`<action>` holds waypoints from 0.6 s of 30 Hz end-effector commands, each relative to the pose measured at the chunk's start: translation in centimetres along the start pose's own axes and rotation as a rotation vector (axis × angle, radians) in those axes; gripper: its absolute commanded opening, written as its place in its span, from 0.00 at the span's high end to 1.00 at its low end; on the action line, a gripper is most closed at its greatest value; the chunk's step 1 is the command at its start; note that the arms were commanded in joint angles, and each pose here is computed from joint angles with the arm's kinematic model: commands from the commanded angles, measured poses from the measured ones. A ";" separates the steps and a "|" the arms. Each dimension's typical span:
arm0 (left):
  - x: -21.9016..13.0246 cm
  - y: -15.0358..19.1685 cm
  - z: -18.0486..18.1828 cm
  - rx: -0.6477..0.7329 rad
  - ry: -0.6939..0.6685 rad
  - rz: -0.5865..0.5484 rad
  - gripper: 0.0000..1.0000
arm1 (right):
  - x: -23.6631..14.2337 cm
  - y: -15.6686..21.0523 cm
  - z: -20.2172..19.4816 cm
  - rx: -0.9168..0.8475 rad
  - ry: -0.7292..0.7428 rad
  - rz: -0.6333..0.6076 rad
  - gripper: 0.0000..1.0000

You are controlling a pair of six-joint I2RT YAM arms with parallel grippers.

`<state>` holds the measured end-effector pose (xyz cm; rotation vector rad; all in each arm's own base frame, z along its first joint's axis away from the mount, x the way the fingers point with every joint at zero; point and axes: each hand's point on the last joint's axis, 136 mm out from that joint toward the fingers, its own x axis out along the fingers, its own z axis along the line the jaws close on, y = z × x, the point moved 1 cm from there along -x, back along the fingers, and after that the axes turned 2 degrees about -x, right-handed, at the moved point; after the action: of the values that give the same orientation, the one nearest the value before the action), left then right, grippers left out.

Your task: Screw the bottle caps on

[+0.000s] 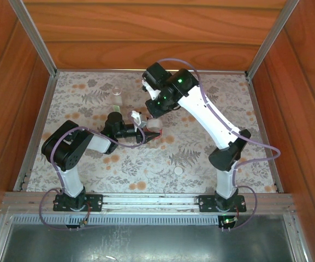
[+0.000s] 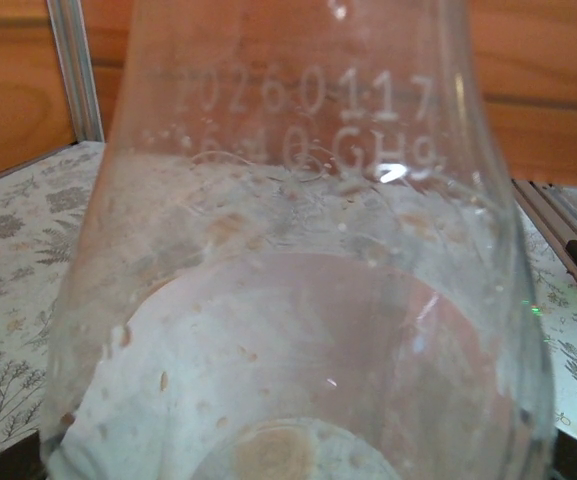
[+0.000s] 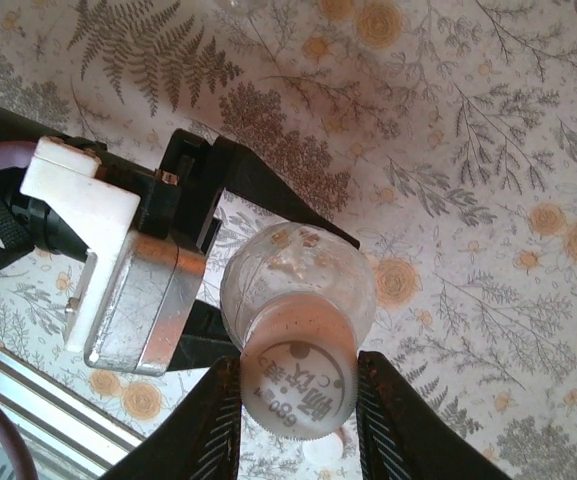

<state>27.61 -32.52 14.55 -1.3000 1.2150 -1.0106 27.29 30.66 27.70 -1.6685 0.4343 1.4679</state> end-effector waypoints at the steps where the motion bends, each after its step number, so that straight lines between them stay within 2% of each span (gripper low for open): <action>1: 0.2 2.2 -0.5 -0.071 0.019 0.060 0.33 | 3.8 1.5 1.9 -0.003 -0.100 0.081 0.74; 8: 0.1 2.3 -0.6 -0.075 0.022 0.062 0.33 | 4.7 1.9 2.4 -0.038 -0.139 0.091 0.74; 14: 0.2 2.0 0.0 -0.068 -0.005 0.056 0.33 | 5.0 2.9 1.6 -0.023 -0.064 0.189 0.73; 18: 0.4 1.7 0.6 -0.059 -0.028 0.049 0.33 | 4.8 2.9 1.9 0.005 -0.048 0.179 0.73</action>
<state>28.38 -32.13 14.52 -1.3286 1.1957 -0.9751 28.50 31.61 27.64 -1.6649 0.3572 1.4294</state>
